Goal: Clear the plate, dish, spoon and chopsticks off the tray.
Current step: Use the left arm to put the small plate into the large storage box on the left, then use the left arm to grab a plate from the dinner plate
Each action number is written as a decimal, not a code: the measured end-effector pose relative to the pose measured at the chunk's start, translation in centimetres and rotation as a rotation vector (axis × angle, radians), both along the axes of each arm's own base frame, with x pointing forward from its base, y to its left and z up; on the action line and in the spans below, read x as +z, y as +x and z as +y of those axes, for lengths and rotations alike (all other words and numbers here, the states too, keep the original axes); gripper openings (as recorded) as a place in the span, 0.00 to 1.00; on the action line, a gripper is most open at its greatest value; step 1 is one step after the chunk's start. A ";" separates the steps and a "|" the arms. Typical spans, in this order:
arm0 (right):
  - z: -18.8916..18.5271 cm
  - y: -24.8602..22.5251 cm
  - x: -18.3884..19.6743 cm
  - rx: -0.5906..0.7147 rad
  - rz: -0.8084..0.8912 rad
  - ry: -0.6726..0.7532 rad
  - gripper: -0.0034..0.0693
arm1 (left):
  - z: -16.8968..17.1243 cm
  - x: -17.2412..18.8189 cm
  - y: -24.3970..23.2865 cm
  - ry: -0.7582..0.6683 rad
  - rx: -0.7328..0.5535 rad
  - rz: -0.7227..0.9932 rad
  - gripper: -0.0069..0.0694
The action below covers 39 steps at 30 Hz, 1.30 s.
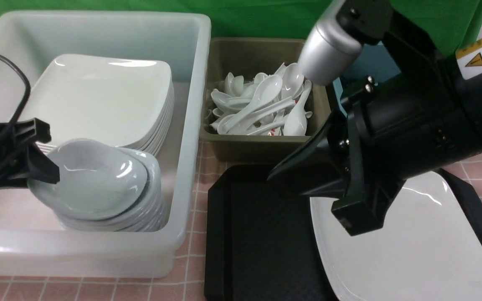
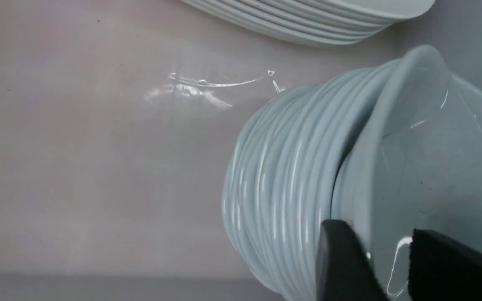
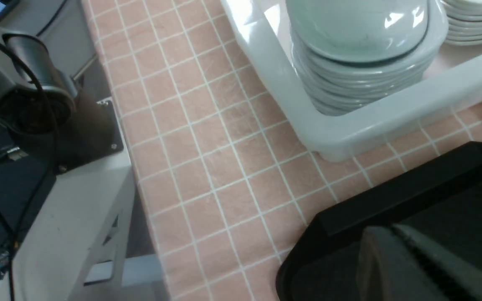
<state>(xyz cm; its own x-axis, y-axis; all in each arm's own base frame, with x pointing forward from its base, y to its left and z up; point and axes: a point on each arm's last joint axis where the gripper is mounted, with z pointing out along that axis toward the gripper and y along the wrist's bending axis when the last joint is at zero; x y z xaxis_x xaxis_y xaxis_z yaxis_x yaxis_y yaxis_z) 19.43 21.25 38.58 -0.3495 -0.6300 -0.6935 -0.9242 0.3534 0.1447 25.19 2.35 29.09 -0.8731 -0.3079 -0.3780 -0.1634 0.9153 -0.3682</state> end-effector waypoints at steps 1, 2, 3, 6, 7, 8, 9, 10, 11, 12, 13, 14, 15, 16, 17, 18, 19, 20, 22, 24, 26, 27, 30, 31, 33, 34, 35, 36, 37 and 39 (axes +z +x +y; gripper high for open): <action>-0.1 0.0 0.0 -0.003 -0.002 -0.015 0.09 | 0.1 0.6 0.1 0.015 -0.014 -0.001 0.57; -0.3 0.1 -0.1 -0.013 -0.004 -0.042 0.09 | 0.1 1.2 0.1 0.025 -0.027 -0.001 0.63; -0.4 0.1 -0.1 -0.015 -0.005 -0.049 0.09 | 0.1 1.6 0.2 0.029 -0.029 -0.010 0.64; -2.1 0.6 0.1 -0.147 -0.044 -0.209 0.09 | 0.1 6.0 0.3 0.065 -0.046 -0.079 0.79; -2.3 0.6 0.1 -0.158 -0.047 -0.218 0.09 | 0.1 6.3 0.3 0.068 -0.045 -0.088 0.79; -3.4 0.8 0.4 -0.234 -0.077 -0.288 0.09 | -0.6 8.4 0.3 0.077 -0.054 -0.136 0.77; -4.4 0.7 0.7 -0.306 -0.097 -0.339 0.09 | -1.6 9.8 0.3 0.080 -0.080 -0.170 0.72; -5.2 0.6 0.9 -0.342 -0.118 -0.378 0.09 | -2.5 10.6 0.3 0.077 -0.110 -0.193 0.66; -5.7 0.5 1.1 -0.380 -0.123 -0.398 0.09 | -3.6 11.1 0.3 0.071 -0.144 -0.207 0.61; -6.9 0.1 1.6 -0.439 -0.144 -0.448 0.09 | -5.6 11.9 0.3 0.057 -0.208 -0.232 0.49; -7.3 -0.1 1.8 -0.464 -0.148 -0.463 0.09 | -6.7 12.1 0.3 0.048 -0.244 -0.238 0.42; -8.1 -0.4 2.4 -0.507 -0.167 -0.462 0.09 | -9.1 12.2 0.4 0.031 -0.324 -0.245 0.26; -8.3 -0.6 2.6 -0.514 -0.172 -0.457 0.09 | -9.5 12.2 0.4 0.028 -0.337 -0.246 0.24; -9.4 -1.1 3.4 -0.562 -0.191 -0.431 0.09 | -13.8 11.6 0.5 0.003 -0.457 -0.231 0.14; -9.9 -1.4 3.8 -0.581 -0.194 -0.416 0.09 | -15.6 10.8 0.9 0.000 -0.500 -0.204 0.12; -10.3 -1.6 4.0 -0.596 -0.196 -0.407 0.09 | -17.2 10.2 0.9 0.005 -0.543 -0.184 0.11; -11.0 -1.8 4.2 -0.622 -0.194 -0.394 0.09 | -18.8 9.3 1.1 0.015 -0.580 -0.154 0.10; -11.7 -2.0 4.3 -0.649 -0.188 -0.386 0.09 | -20.5 8.0 1.7 0.034 -0.618 -0.117 0.10; -13.2 -2.4 4.0 -0.704 -0.162 -0.372 0.09 | -24.1 5.2 2.5 0.085 -0.694 -0.051 0.11; -14.6 -2.8 3.0 -0.744 -0.112 -0.377 0.09 | -27.3 2.7 3.2 0.150 -0.751 -0.011 0.15; -15.7 -2.9 1.5 -0.774 -0.056 -0.396 0.09 | -29.7 0.7 4.1 0.202 -0.784 0.006 0.21; -16.3 -2.9 0.6 -0.786 -0.017 -0.406 0.09 | -30.7 -0.1 4.5 0.223 -0.791 0.011 0.26; -17.3 -2.9 -2.1 -0.794 0.102 -0.417 0.09 | -32.7 -1.9 6.0 0.251 -0.794 0.016 0.40; -17.7 -2.9 -2.8 -0.795 0.137 -0.414 0.09 | -33.2 -2.5 6.6 0.256 -0.788 0.016 0.45; -17.9 -2.9 -4.0 -0.773 0.208 -0.377 0.09 | -34.0 -3.6 7.8 0.276 -0.780 0.013 0.56; -17.7 -3.0 -4.5 -0.753 0.240 -0.341 0.09 | -34.3 -4.2 8.4 0.292 -0.777 0.008 0.61; -17.7 -3.0 -4.6 -0.739 0.253 -0.318 0.09 | -34.4 -4.4 8.6 0.302 -0.776 0.003 0.63; -17.4 -3.0 -4.7 -0.700 0.272 -0.266 0.09 | -34.9 -5.3 9.3 0.316 -0.772 -0.002 0.69; -17.3 -3.0 -4.7 -0.691 0.274 -0.251 0.09 | -35.0 -5.5 9.5 0.318 -0.770 -0.006 0.70; -16.8 -3.0 -4.4 -0.650 0.269 -0.181 0.09 | -35.8 -7.3 10.4 0.322 -0.766 -0.017 0.75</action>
<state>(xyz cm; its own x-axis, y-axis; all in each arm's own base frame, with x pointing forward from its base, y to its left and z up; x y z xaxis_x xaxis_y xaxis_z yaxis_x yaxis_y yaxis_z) 16.45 4.43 34.14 -0.8362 -0.3336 -0.4353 -0.4597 0.8592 0.2246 35.64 -33.41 21.79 -0.7904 0.4947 -0.3613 0.5509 0.8320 -0.0661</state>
